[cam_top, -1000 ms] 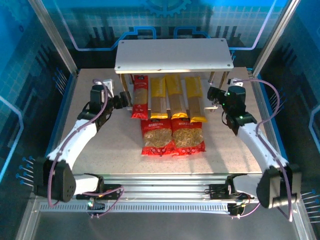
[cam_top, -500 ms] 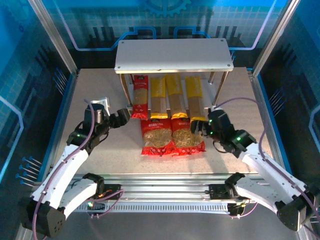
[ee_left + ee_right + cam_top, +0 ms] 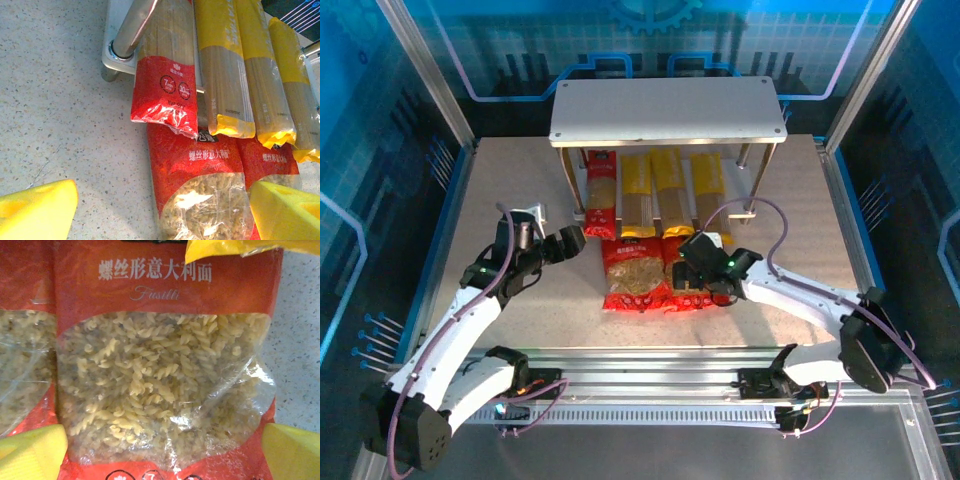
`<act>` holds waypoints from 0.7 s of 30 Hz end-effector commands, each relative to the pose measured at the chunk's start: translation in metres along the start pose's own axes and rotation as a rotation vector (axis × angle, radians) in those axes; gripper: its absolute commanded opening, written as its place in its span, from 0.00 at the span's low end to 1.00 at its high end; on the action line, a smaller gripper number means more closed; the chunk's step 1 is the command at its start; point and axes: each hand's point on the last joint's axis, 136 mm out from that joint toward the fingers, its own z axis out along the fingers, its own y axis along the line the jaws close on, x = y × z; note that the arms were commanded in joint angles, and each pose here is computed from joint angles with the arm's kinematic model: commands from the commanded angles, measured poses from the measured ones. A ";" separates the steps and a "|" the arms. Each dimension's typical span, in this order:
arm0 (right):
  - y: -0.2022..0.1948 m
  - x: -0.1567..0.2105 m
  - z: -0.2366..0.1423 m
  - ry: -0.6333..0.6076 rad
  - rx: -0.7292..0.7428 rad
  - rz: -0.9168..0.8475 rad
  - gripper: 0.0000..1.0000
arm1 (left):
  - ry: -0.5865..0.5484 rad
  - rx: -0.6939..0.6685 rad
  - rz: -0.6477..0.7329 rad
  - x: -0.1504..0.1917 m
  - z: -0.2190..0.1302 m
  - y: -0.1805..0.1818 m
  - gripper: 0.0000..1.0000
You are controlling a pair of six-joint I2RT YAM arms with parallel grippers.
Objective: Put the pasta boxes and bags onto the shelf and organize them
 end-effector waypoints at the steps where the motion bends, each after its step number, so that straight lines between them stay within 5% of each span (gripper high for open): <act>1: 0.003 -0.017 0.002 -0.028 0.034 0.028 1.00 | 0.002 0.026 0.005 0.004 -0.003 -0.004 0.90; 21: 0.006 0.003 0.052 0.137 0.045 0.009 1.00 | -0.018 0.017 0.009 0.004 -0.004 0.001 0.91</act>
